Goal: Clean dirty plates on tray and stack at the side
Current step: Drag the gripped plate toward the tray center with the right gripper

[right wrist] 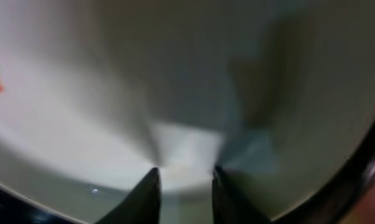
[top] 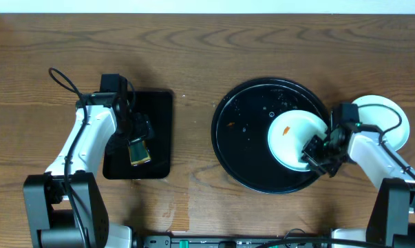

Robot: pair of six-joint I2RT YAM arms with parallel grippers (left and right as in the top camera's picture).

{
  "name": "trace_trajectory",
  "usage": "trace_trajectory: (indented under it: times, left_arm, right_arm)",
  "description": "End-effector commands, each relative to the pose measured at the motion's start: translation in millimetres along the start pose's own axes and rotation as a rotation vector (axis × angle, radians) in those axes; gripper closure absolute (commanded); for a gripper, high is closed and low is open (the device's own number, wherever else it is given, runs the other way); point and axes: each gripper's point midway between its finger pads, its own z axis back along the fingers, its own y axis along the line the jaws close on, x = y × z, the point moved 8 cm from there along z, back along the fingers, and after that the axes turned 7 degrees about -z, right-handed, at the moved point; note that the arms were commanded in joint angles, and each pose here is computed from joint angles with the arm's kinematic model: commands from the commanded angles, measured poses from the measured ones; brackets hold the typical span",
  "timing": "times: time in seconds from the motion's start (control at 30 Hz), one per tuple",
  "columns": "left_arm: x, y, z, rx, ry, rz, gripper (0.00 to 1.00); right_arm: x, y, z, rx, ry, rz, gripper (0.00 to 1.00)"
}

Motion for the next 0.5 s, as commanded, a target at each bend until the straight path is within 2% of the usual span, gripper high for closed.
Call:
trace_trajectory:
  times: [0.0, 0.1, 0.3, 0.47]
  left_arm:
    - [0, 1, 0, 0.005, 0.000, 0.013, 0.14]
    - [0, 1, 0, 0.005, 0.001, 0.013, 0.14]
    - [0, 1, 0, 0.005, 0.000, 0.013, 0.14]
    - [0, 1, 0, 0.005, 0.001, 0.013, 0.14]
  right_arm:
    - [-1, -10, -9, -0.054, -0.021, -0.076, 0.76]
    - [2, -8, -8, -0.043, -0.031, -0.014, 0.78]
    - [16, 7, -6, 0.027, -0.123, 0.281, 0.98]
    - [17, 14, -6, 0.066, -0.130, 0.505, 0.99]
